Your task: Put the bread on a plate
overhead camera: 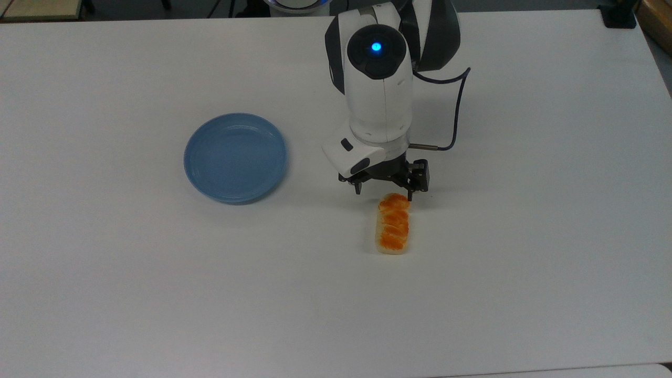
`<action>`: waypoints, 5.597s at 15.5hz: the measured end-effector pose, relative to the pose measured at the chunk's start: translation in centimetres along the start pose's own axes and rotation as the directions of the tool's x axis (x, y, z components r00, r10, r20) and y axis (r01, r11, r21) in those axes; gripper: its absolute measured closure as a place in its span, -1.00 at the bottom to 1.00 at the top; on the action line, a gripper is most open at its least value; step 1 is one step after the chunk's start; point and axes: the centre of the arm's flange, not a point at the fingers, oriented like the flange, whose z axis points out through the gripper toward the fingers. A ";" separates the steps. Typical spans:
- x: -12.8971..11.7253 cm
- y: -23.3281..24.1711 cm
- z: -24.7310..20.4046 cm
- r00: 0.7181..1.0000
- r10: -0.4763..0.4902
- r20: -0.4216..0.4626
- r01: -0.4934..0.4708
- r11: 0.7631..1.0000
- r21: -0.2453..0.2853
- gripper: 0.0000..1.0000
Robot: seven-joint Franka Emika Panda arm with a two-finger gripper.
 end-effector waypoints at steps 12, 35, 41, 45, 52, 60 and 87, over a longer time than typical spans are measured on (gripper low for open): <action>0.9 -2.2 3.1 1.000 -0.023 -0.019 0.022 0.999 -0.049 -0.90; 1.9 2.1 -7.9 0.998 -0.013 -0.065 0.008 0.997 -0.082 0.28; 0.0 9.8 -18.5 1.000 -0.005 0.005 0.006 0.992 -0.123 0.28; -0.8 15.8 -20.3 0.999 -0.004 0.043 0.010 0.990 -0.140 0.28; -1.3 24.7 -16.1 1.000 0.005 0.031 0.000 0.989 -0.149 0.30; -3.9 27.8 -8.2 0.998 -0.009 0.069 0.021 0.985 -0.174 0.32; -3.9 27.8 -12.2 0.995 -0.002 0.102 0.020 0.984 -0.177 -1.00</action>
